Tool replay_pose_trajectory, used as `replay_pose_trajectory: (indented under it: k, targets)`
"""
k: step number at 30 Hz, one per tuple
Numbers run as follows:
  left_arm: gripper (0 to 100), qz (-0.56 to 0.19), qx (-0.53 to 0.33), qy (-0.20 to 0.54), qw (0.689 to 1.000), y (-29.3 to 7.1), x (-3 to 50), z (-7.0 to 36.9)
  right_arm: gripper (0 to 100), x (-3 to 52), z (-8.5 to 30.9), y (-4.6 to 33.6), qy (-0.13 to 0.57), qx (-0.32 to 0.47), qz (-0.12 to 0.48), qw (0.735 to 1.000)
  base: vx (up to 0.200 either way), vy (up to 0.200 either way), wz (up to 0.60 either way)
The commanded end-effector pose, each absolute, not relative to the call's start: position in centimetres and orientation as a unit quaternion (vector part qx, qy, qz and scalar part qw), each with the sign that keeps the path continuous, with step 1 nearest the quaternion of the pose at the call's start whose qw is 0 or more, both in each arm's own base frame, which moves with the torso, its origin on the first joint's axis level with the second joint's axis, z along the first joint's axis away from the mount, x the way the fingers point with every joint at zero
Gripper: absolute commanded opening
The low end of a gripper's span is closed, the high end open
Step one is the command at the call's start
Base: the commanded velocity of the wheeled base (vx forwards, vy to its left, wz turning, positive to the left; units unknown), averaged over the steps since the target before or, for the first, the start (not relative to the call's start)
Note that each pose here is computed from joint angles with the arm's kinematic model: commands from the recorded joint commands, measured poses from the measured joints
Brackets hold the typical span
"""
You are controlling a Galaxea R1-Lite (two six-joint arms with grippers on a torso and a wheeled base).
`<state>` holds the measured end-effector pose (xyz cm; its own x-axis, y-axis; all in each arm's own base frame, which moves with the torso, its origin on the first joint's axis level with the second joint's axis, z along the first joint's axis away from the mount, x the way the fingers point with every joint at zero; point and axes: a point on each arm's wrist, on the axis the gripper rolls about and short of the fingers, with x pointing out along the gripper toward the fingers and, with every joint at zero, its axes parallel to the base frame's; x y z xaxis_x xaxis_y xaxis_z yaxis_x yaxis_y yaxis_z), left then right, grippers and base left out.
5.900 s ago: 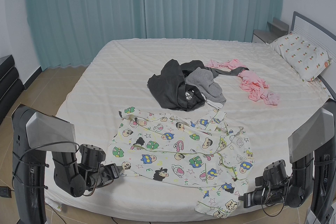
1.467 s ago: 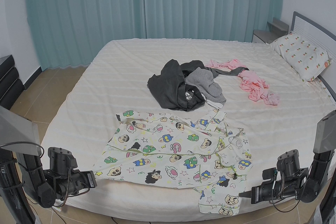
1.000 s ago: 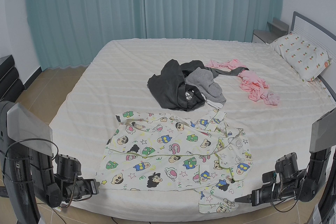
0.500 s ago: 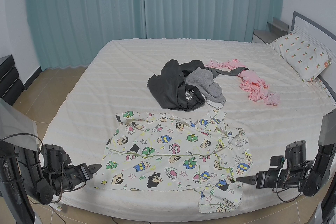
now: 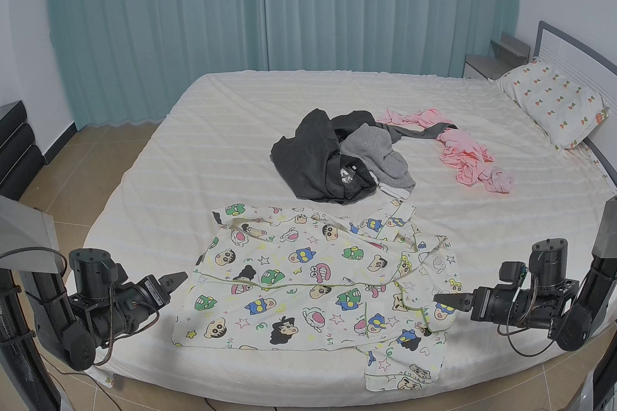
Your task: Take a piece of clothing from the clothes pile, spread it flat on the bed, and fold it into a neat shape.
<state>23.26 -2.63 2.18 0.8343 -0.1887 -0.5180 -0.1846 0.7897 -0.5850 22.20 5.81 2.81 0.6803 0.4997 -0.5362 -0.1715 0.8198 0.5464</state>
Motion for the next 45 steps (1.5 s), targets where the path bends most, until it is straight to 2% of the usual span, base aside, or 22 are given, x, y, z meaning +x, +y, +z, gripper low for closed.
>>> replay_pose_trajectory:
  k: [1,7,25,34,45]
  targets:
    - [100,-0.006,-0.323,0.282,0.903,-2.72,23.39,2.39,100,22.18,2.9,5.76,0.35,0.233,0.189,0.887,0.2,0.0,0.0]
    - [100,-0.011,-0.317,0.275,0.908,-2.77,23.85,2.47,100,22.05,2.9,5.76,0.35,0.233,0.19,0.887,0.2,0.0,0.0]
    - [100,-0.022,-0.295,0.293,0.909,-3.47,23.39,2.07,100,21.98,2.78,5.78,0.354,0.232,0.189,0.886,0.0,0.0,0.0]
    - [100,-0.023,-0.296,0.289,0.91,-3.47,23.63,2.1,100,21.86,2.73,5.79,0.356,0.231,0.189,0.885,0.0,0.2,0.0]
    - [100,-0.023,-0.293,0.288,0.911,-3.54,23.9,1.98,100,21.91,2.76,5.8,0.355,0.231,0.19,0.886,0.0,0.0,0.0]
